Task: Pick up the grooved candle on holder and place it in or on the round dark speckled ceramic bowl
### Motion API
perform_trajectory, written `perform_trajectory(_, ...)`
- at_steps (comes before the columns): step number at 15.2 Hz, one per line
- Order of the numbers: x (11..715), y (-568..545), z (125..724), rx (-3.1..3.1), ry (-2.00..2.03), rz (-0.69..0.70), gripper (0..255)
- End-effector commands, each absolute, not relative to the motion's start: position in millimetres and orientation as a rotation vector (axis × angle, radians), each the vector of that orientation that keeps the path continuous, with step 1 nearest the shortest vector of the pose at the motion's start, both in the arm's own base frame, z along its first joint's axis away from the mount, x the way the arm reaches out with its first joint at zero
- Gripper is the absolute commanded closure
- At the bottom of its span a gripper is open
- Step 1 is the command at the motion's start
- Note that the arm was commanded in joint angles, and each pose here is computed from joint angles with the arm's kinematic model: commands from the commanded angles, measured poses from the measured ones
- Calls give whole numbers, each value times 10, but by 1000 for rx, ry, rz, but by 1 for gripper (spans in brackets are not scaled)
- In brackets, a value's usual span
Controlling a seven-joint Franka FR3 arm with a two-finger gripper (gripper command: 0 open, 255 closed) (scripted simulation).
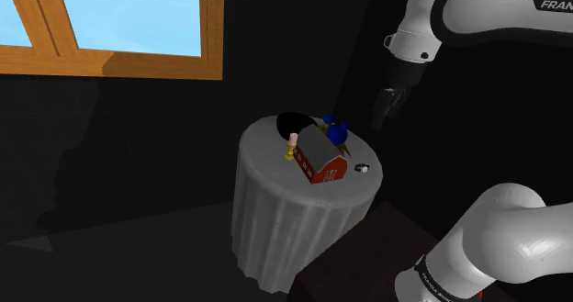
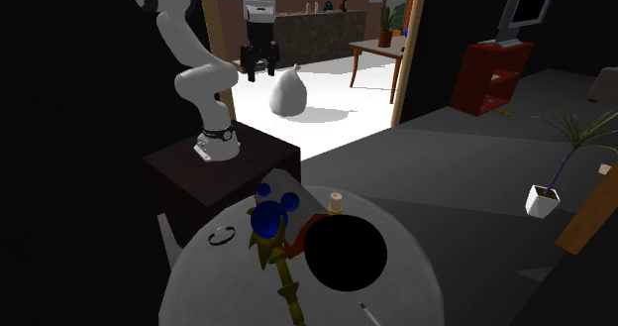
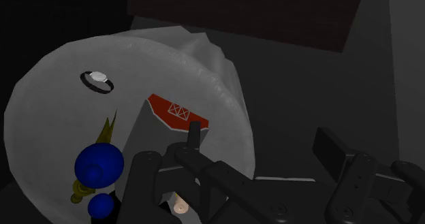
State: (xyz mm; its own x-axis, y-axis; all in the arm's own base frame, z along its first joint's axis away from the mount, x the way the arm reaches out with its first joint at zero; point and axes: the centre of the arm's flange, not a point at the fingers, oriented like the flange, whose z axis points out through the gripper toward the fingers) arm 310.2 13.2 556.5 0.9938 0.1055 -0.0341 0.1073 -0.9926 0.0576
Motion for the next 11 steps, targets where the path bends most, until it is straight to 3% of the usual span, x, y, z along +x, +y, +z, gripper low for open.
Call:
perform_trajectory(1, 3102, 132, 5565, 3077, 164, -48, 0)
perform_trajectory(11, 4142, -34, 4794, 3078, 135, -28, 0)
